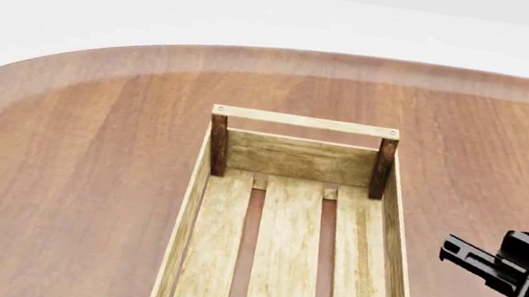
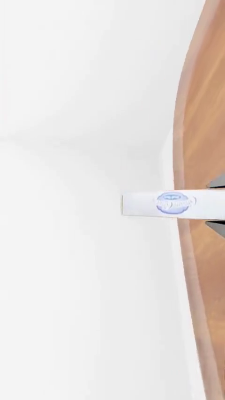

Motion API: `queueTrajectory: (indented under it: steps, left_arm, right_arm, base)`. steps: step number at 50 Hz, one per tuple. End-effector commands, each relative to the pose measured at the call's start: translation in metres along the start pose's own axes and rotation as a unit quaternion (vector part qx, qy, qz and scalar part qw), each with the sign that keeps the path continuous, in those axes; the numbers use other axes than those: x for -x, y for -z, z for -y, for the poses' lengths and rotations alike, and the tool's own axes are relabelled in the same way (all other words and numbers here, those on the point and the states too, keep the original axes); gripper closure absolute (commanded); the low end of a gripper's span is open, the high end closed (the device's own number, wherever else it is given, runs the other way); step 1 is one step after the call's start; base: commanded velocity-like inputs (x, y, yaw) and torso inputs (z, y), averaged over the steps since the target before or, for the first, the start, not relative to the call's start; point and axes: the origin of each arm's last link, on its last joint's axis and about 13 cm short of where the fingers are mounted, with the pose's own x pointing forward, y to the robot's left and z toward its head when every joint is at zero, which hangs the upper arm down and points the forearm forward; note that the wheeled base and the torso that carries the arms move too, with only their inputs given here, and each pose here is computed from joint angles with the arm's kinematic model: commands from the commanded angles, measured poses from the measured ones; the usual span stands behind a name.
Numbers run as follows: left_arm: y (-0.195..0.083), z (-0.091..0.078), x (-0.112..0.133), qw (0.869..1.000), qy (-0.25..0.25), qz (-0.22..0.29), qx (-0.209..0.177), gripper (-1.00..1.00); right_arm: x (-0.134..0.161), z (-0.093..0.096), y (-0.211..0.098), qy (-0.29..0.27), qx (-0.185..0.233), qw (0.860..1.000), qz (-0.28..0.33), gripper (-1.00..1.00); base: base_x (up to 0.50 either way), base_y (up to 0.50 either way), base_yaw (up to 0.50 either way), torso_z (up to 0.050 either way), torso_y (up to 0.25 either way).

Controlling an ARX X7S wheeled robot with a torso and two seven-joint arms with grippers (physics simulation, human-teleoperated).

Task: Pick up the cream cheese and put it in the tray.

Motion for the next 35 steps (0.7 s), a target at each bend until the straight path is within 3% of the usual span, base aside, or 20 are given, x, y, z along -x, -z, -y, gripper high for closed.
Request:
queueTrajectory:
  steps: [1, 9, 13, 15, 16, 18, 19, 20, 27, 35]
  left_arm:
    - [0.0, -0.001, -0.001, 1.0, -0.003, -0.002, -0.002, -1.0]
    - [0.003, 0.0, -0.001, 1.0, -0.003, -0.006, -0.004, -1.0]
    - [0.005, 0.0, -0.001, 1.0, -0.004, -0.009, -0.008, -1.0]
    - [0.004, -0.001, -0.001, 1.0, -0.007, -0.009, -0.006, -1.0]
    - [0.005, -0.001, -0.001, 1.0, -0.007, -0.009, -0.008, -1.0]
    - [0.004, -0.001, -0.001, 1.0, -0.007, -0.009, -0.007, -1.0]
    - [0.005, -0.001, -0.001, 1.0, -0.007, -0.009, -0.007, -1.0]
    - [0.005, -0.001, -0.001, 1.0, -0.007, -0.009, -0.007, -1.0]
    - [0.007, 0.0, 0.0, 1.0, -0.004, -0.01, -0.01, -1.0]
    - [0.008, 0.001, 0.0, 1.0, -0.001, -0.01, -0.011, -1.0]
  right_arm:
    - [-0.019, -0.004, -0.023, -0.064, 0.028, 0.997, 0.036, 1.0]
    - [-0.036, -0.009, -0.034, -0.141, 0.01, 0.99, 0.021, 1.0]
    - [-0.037, -0.013, -0.04, -0.226, 0.01, 0.974, 0.003, 1.0]
    - [-0.038, -0.016, -0.041, -0.271, 0.032, 0.962, -0.012, 1.0]
    - [-0.04, -0.017, -0.042, -0.253, 0.027, 0.967, -0.003, 1.0]
    - [-0.04, -0.018, -0.044, -0.301, 0.024, 0.953, -0.017, 1.0]
    - [-0.042, -0.018, -0.046, -0.288, 0.031, 0.957, -0.014, 1.0]
    - [-0.041, -0.019, -0.048, -0.317, 0.037, 0.948, -0.014, 1.0]
    - [-0.051, -0.02, -0.061, -0.292, 0.047, 0.955, 0.01, 1.0]
    - [-0.062, -0.022, -0.068, -0.337, 0.046, 0.94, 0.003, 1.0]
  base:
    - [0.0, 0.0, 0.0, 0.0, 0.0]
    - [0.0, 0.0, 0.0, 0.0, 0.0]
    - [0.0, 0.0, 0.0, 0.0, 0.0]
    - [0.0, 0.0, 0.0, 0.0, 0.005]
    - [0.0, 0.0, 0.0, 0.0, 0.0]
    - [0.0, 0.0, 0.0, 0.0, 0.0]
    - [0.0, 0.0, 0.0, 0.0, 0.0]
    - [0.0, 0.0, 0.0, 0.0, 0.0]
    - [0.0, 0.0, 0.0, 0.0, 0.0]
    - [0.0, 0.0, 0.0, 0.0, 0.001]
